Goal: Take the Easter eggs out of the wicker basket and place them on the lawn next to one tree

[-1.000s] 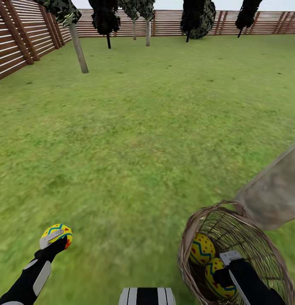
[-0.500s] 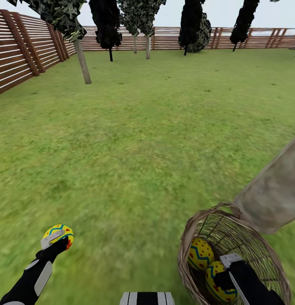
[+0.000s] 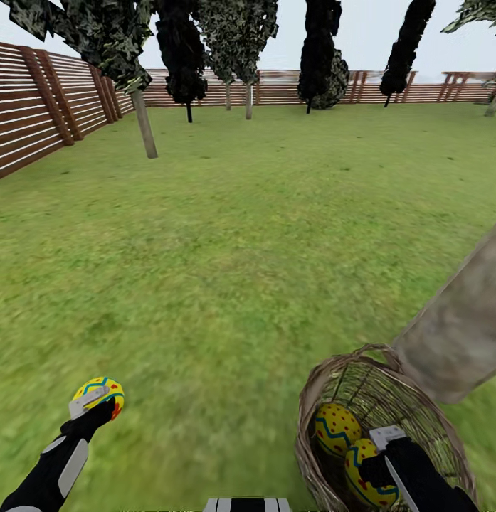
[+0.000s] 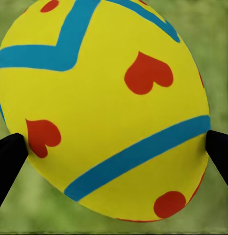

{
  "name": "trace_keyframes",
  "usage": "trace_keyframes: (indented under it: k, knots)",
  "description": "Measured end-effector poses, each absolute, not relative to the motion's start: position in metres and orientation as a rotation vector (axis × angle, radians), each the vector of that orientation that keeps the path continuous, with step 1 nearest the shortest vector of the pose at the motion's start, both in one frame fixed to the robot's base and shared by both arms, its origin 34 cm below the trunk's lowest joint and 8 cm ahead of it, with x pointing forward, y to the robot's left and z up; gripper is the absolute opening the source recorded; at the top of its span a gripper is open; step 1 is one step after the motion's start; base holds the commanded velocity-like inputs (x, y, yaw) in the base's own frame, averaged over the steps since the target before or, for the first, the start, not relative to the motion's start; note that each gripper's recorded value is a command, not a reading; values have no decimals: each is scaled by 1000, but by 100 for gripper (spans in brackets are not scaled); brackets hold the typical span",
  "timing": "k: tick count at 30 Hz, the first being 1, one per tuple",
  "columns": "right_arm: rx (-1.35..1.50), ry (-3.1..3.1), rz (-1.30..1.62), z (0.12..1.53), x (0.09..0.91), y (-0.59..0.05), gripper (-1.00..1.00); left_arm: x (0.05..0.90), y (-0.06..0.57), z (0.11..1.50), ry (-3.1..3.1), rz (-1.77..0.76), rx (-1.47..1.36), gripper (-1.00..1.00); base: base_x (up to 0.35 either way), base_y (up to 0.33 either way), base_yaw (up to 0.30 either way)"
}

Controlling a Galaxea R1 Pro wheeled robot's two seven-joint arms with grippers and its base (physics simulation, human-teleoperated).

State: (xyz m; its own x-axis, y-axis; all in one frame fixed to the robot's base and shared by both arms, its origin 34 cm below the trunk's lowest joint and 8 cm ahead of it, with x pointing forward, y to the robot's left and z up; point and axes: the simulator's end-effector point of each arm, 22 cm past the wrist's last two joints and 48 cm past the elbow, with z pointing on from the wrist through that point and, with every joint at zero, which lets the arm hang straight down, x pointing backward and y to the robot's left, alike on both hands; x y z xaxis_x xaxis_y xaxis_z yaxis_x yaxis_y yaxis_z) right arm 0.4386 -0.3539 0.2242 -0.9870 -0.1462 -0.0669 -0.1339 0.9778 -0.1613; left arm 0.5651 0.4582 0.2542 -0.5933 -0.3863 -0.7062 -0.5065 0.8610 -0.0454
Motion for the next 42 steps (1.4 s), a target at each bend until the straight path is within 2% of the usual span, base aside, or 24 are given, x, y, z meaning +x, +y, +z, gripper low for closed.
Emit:
trace_keyframes:
  k: [4, 37, 42]
  knots:
    - [-206, 3060, -242, 224, 432, -356, -100, 568, 452, 259, 2266, 189, -646, -100, -222, 0, 0]
    - [-186, 2897, -223, 276, 472, -347, -100, 600, 447, 333, 2142, 118, -621, -100, -4, 0, -26]
    - [-188, 2878, -210, 284, 477, -343, -100, 588, 428, 320, 2269, 44, -632, -100, 0, 0, 0]
